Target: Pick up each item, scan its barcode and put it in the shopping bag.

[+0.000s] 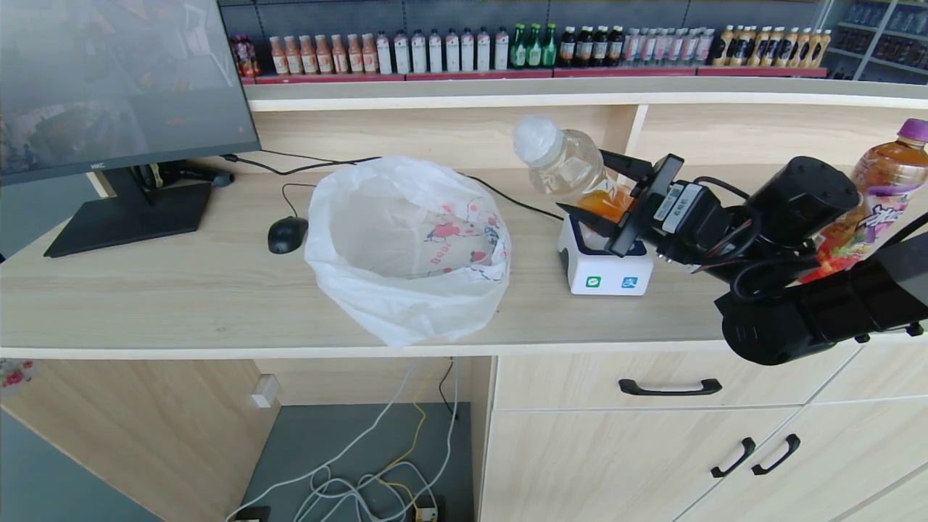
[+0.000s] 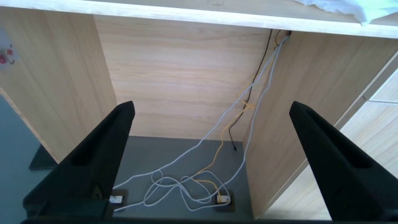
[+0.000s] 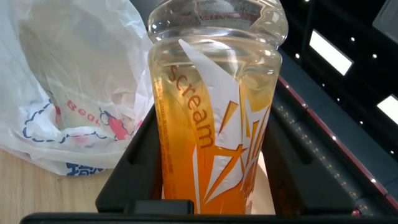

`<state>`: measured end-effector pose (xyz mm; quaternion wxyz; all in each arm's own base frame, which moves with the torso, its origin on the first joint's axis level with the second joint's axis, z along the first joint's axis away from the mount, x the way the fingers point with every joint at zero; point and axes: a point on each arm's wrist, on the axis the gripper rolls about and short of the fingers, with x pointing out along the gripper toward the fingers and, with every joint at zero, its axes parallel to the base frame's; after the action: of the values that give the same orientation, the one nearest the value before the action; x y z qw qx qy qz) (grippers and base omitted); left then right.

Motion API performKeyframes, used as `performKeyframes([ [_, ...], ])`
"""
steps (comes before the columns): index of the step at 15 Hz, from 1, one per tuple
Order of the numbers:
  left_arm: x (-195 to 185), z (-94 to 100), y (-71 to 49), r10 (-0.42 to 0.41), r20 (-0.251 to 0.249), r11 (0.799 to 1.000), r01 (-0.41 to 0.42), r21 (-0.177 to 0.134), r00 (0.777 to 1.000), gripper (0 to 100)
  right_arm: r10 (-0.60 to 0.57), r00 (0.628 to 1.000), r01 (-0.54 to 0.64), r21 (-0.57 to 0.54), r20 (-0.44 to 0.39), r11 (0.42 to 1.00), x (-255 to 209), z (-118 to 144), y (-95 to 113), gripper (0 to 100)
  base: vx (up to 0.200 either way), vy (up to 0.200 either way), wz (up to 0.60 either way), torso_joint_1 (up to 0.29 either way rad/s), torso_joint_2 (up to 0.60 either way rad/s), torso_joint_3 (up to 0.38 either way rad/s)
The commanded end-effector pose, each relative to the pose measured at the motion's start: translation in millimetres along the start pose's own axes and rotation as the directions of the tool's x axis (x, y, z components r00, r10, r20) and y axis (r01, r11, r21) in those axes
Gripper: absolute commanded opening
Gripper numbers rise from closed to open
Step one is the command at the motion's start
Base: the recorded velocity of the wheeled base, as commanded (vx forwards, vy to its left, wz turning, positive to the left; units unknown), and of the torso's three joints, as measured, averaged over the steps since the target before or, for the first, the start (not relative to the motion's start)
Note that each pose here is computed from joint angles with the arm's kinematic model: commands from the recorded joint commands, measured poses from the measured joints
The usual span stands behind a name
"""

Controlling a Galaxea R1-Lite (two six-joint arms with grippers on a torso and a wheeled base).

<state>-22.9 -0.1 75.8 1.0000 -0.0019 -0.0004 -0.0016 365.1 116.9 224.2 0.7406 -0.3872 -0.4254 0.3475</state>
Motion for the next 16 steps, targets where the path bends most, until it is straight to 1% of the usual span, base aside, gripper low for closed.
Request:
performKeyframes([
  [1, -0.1, 0.1, 0.0, 0.000, 0.001, 1.000, 0.000, -0.001, 1.000, 100, 0.000, 1.000, 0.000, 0.000, -0.003, 1.000, -0.7, -0.3, 0.1, 0, 0.000, 0.000, 0.00, 0.000, 0.00, 0.000],
  [10, -0.1, 0.1, 0.0, 0.000, 0.001, 1.000, 0.000, -0.001, 1.000, 100, -0.023, 1.000, 0.023, 0.005, -0.017, 1.000, 0.2, 2.5, -1.3, 0, 0.000, 0.000, 0.00, 0.000, 0.00, 0.000],
  [12, -0.1, 0.1, 0.0, 0.000, 0.001, 1.000, 0.000, -0.001, 1.000, 100, -0.038, 0.999, 0.039, 0.023, -0.028, 0.999, 0.2, 3.2, -2.7, 0, 0.000, 0.000, 0.00, 0.000, 0.00, 0.000],
  [13, 0.1, -0.4, 0.0, 0.000, -0.001, 1.000, 0.000, -0.001, 1.000, 100, -0.048, 0.998, 0.049, 0.039, -0.033, 0.998, 0.9, 4.3, -2.9, 0, 0.000, 0.000, 0.00, 0.000, 0.00, 0.000],
  [16, -0.1, 0.1, 0.0, 0.000, 0.001, 1.000, 0.000, -0.001, 1.000, 100, -0.122, 0.991, 0.126, 0.086, -0.052, 0.988, 4.4, 11.0, -4.8, 0, 0.000, 0.000, 0.00, 0.000, 0.00, 0.000],
])
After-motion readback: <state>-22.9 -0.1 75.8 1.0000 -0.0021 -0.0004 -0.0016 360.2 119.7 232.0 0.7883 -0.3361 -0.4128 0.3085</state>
